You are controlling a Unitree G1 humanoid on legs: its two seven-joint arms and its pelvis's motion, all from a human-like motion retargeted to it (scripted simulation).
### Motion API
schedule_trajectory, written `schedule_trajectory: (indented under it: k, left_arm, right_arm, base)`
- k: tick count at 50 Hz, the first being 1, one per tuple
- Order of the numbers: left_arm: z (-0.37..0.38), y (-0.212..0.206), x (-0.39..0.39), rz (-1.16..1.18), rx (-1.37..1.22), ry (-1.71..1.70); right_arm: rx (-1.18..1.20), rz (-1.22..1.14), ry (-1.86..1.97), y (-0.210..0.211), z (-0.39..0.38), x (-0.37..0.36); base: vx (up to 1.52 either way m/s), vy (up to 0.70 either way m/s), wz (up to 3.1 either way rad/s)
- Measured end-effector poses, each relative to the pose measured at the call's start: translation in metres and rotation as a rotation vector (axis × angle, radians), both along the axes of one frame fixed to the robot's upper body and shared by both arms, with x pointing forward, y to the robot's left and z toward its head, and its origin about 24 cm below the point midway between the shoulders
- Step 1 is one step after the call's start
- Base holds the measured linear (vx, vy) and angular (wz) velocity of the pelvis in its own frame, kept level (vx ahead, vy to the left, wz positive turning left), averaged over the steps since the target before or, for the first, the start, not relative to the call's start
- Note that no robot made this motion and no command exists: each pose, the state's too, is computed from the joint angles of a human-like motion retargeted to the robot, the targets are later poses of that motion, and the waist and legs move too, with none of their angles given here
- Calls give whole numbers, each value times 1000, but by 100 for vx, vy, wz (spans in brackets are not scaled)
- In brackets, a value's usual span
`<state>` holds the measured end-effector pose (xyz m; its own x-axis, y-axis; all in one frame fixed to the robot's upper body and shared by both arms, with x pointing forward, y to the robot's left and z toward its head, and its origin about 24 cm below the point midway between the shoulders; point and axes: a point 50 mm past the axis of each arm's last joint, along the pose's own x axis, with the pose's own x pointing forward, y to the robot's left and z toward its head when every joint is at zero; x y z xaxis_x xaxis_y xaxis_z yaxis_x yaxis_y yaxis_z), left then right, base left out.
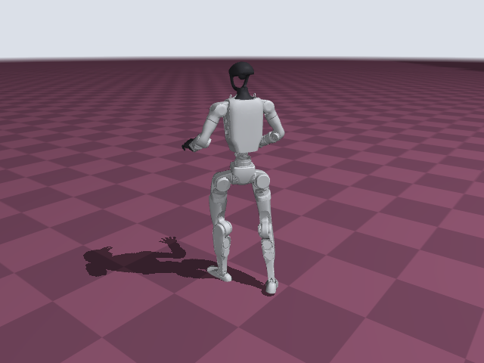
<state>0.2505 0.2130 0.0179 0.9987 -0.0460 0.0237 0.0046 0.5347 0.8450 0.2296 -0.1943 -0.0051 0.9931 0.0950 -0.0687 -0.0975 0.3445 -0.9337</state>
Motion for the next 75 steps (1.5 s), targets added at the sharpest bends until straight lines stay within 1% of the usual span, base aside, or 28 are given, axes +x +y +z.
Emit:
schedule_trajectory:
  k: [5, 7, 17, 20, 23, 29, 41, 48, 50, 52, 57, 60, 63, 68, 69, 70, 72, 75]
  left_arm:
    - [-8, -2, 2, -50, 115, 75]
    - [2, -7, 13, -49, 127, 16]
    - [-3, -13, 19, -9, 136, 21]
    - [-5, -22, 20, -30, 126, 17]
    - [-3, -29, 23, -58, 128, 13]
    - [-1, -38, 25, -94, 117, 27]
    - [-11, -45, 11, -126, 83, 65]
    - [-2, -31, 9, -126, 8, 40]
    - [-2, -21, 6, -67, -28, 38]
    - [-11, -16, 1, -62, 12, 80]
    - [-19, -3, -12, 61, -60, 87]
    - [-3, -8, 1, 42, -39, -2]
    - [13, -15, 19, -27, 26, -39]
    - [11, -36, 35, -100, 87, -21]
    - [7, -40, 37, -102, 93, -12]
    - [2, -43, 38, -102, 98, 1]
    - [-7, -43, 40, -104, 137, 31]
    - [-11, -40, 40, -67, 122, 29]
  right_arm:
    - [56, -113, 57, -12, -15, -16]
    - [77, -133, 18, -12, -8, -9]
    - [-94, 42, -111, 12, 10, 22]
    - [-192, 104, -101, 18, 7, 28]
    - [-222, 113, -122, 21, 11, 33]
    - [-106, 128, -173, 21, 37, 36]
    - [-44, 51, -2, 9, 0, 4]
    - [-6, 17, -16, -1, 7, 4]
    - [-28, 36, -18, 3, 8, 9]
    - [-4, 71, -6, 9, 9, 15]
    - [-41, 142, 14, 21, 12, 28]
    - [12, 122, -21, 21, 22, 36]
    - [26, 67, -32, 13, 20, 32]
    - [32, 23, 50, 3, 8, 26]
    - [136, 1, 78, 5, 6, 25]
    - [291, -30, 109, 9, 5, 23]
    - [48, 35, 94, 4, 6, 24]
    - [6, 56, 91, 6, 5, 21]
  base:
    - [21, 26, 201]
    - [13, 10, 111]
    - [13, 7, 48]
    - [15, -3, 45]
    - [15, -6, 98]
    - [20, -4, 85]
    - [23, -5, 33]
    - [34, -9, 15]
    - [31, -20, -147]
    - [29, -14, -161]
    - [23, -7, -106]
    - [13, -3, -20]
    - [19, -21, -41]
    - [15, -7, -13]
    - [16, -2, -8]
    - [15, -3, -25]
    - [13, -1, -40]
    - [15, 5, -42]
